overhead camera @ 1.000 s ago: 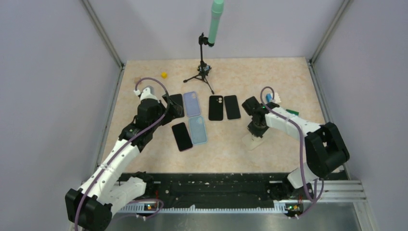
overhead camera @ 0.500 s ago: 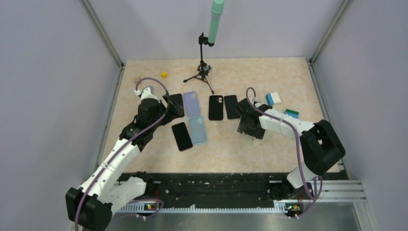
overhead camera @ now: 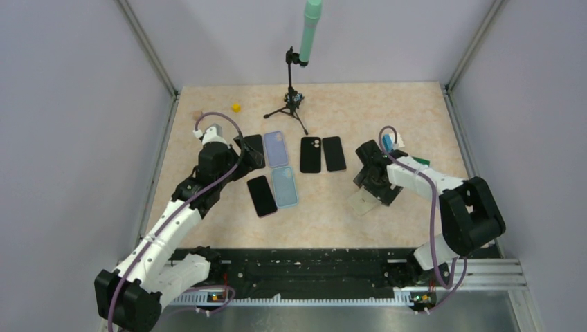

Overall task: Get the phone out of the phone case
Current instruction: Move the phone to the center of the board.

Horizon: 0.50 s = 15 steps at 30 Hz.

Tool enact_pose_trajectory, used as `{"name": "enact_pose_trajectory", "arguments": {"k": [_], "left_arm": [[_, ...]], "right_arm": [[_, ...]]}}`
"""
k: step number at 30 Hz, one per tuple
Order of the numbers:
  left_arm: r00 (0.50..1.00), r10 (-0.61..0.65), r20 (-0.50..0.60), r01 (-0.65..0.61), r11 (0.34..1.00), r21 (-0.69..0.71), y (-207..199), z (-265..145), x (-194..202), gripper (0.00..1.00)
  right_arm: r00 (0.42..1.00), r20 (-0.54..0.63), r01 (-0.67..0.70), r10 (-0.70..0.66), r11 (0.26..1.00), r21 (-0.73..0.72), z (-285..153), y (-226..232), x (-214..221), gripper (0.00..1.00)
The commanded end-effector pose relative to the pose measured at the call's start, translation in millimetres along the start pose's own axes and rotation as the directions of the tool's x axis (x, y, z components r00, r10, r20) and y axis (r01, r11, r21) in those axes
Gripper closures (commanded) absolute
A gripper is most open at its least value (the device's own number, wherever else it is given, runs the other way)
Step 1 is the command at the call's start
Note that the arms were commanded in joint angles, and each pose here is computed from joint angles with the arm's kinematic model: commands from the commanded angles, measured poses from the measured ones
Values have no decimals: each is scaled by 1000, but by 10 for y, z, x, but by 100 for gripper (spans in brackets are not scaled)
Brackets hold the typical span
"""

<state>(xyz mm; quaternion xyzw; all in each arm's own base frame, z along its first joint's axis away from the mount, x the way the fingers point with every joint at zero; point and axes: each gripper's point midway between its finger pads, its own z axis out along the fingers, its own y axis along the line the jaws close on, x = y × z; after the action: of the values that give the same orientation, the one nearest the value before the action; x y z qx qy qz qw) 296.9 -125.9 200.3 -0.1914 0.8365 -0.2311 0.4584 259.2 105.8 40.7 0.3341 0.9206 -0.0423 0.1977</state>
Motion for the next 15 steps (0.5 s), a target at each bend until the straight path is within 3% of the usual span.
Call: {"name": "enact_pose_trajectory", "arguments": {"k": [1,4,15], "left_arm": [[999,-3,41,2,999,33,-56,-36,-96,16],[999,-4,38,2,999,32,-51,-28,-90,16],[999,1,42,-2,1000,30,-44,-28,-103,16]], "right_arm": [[994,4,-105,105,994,-20,-27,-15,-3,8],[991,-30,-133,133,991,-29,23,-2,25,1],[984,-72,-162,162,987,5,198,32,82,1]]}}
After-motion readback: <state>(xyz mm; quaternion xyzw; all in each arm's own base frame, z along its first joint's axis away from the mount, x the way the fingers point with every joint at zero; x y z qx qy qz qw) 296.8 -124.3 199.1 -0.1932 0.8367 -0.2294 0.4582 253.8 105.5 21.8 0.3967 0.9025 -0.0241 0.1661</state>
